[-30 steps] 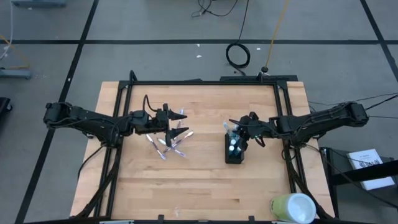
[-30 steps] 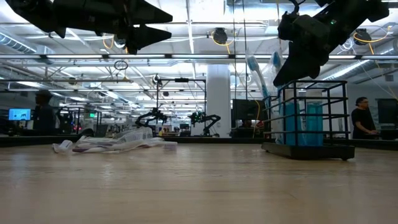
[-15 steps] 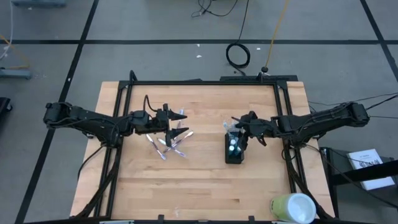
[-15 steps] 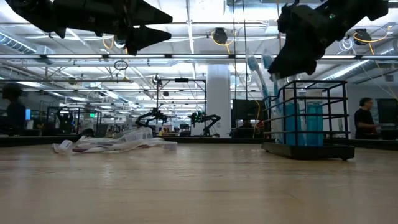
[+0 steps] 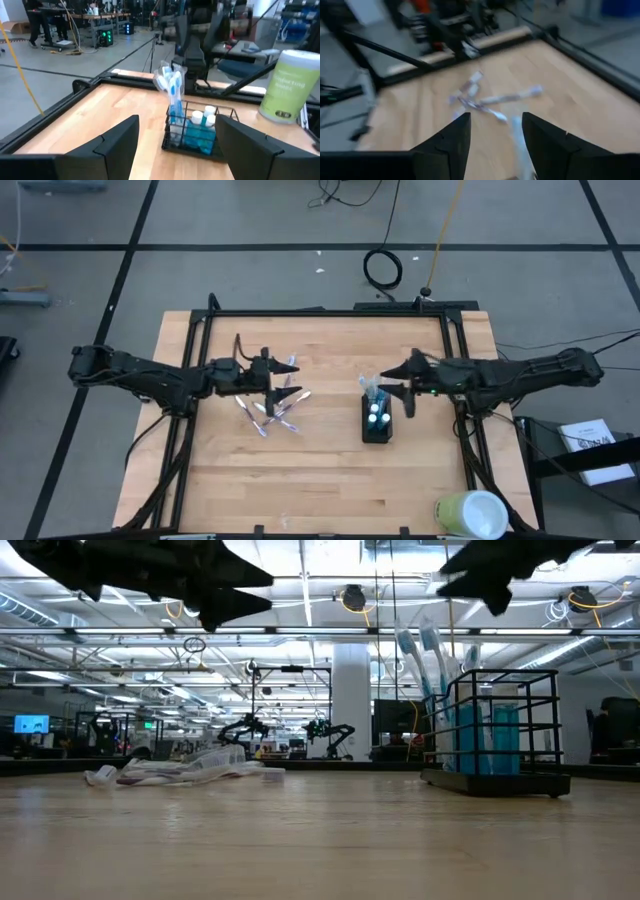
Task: Pick & Place toothbrushing station
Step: Put the purple toothbrush into the black organizer
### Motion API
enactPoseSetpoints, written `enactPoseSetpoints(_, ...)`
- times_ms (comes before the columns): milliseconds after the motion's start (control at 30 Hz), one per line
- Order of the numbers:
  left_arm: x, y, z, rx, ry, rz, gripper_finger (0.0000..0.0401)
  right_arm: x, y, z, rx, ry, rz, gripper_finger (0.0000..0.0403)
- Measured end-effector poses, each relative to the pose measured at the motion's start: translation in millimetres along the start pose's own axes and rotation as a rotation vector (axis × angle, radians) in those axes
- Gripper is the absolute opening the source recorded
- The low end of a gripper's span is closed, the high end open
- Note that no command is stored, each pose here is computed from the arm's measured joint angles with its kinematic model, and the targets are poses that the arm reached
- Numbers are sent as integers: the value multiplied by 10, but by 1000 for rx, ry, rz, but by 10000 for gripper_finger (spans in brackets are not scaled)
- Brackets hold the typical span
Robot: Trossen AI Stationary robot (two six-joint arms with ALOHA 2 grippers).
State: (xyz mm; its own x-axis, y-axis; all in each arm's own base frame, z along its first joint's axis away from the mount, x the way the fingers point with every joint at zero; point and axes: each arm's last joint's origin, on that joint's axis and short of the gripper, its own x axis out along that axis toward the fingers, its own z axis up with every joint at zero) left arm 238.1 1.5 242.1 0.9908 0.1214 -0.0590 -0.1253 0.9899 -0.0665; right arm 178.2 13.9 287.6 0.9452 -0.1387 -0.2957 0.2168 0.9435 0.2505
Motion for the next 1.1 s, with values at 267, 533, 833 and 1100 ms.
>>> enactPoseSetpoints(267, -433, -26, 289, 36, -49, -33, 269, -392, 62, 76, -163, -158, 145, 164)
enactPoseSetpoints(533, -594, -75, 356, 36, -64, -72, 269, -400, 70, -188, -314, -275, 223, 164)
enactPoseSetpoints(833, -587, -78, 359, 36, -70, -73, 269, -396, 31, -350, -339, -552, 252, 164)
enactPoseSetpoints(1100, -586, -77, 357, 36, -68, -72, 269, -384, 22, -383, -338, -550, 253, 164)
